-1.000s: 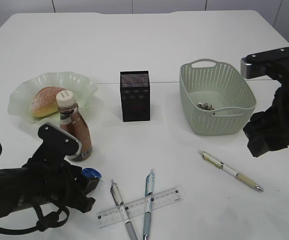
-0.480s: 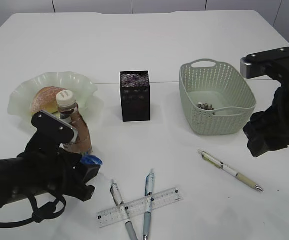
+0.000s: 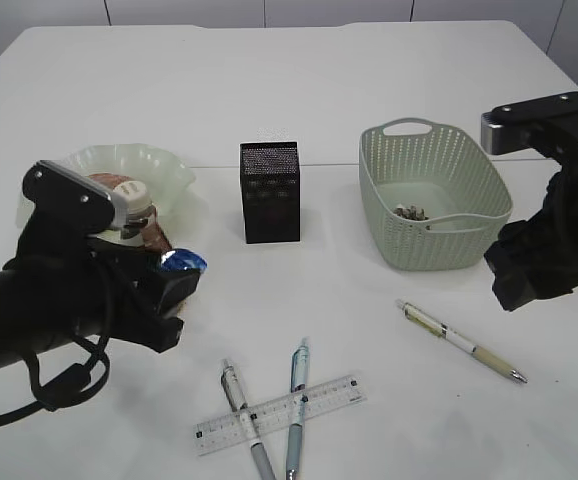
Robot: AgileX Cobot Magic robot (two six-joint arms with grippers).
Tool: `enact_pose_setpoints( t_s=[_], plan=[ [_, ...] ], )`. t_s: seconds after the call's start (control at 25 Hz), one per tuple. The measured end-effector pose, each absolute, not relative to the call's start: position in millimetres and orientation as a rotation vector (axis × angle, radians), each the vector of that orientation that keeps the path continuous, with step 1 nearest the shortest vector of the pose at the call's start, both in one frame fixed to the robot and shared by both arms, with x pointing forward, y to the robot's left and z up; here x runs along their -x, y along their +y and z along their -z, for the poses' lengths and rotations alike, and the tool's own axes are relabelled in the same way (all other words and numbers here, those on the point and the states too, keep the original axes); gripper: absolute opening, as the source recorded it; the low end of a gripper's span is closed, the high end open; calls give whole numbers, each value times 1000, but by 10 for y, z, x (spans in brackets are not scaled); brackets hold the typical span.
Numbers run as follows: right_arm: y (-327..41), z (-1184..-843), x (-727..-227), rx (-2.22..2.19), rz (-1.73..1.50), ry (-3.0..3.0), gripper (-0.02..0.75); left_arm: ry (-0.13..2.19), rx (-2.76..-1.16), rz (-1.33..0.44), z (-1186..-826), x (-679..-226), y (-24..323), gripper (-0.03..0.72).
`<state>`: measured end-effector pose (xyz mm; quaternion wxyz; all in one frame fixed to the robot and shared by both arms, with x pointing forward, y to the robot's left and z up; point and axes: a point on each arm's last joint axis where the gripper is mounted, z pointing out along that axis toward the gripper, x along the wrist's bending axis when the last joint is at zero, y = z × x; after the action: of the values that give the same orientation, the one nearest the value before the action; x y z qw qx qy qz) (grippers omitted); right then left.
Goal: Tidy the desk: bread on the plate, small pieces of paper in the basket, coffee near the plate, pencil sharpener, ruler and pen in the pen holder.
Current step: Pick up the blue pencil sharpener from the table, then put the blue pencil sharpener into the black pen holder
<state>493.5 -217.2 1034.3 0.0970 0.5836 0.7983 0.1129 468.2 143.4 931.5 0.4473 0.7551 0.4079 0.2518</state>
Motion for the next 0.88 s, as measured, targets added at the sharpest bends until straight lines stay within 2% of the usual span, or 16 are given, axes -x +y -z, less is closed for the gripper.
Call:
enact_pose_setpoints(
  t_s=[0.48,0.68,0.88],
  plan=[
    [-2170,-10345,-4942,-1725,-343,2360,458,865,-1688,-712,-9721,-4770,1353,353],
    [-2170,-10345,-4942,-1725,-343,2360,457,821,-1585,-760,-10011,-5031,1213,353],
    [-2170,-10345,-4940,-1726,-341,2361,457,828,-1536,-796,-10077,-5396,1095,353]
  ],
)
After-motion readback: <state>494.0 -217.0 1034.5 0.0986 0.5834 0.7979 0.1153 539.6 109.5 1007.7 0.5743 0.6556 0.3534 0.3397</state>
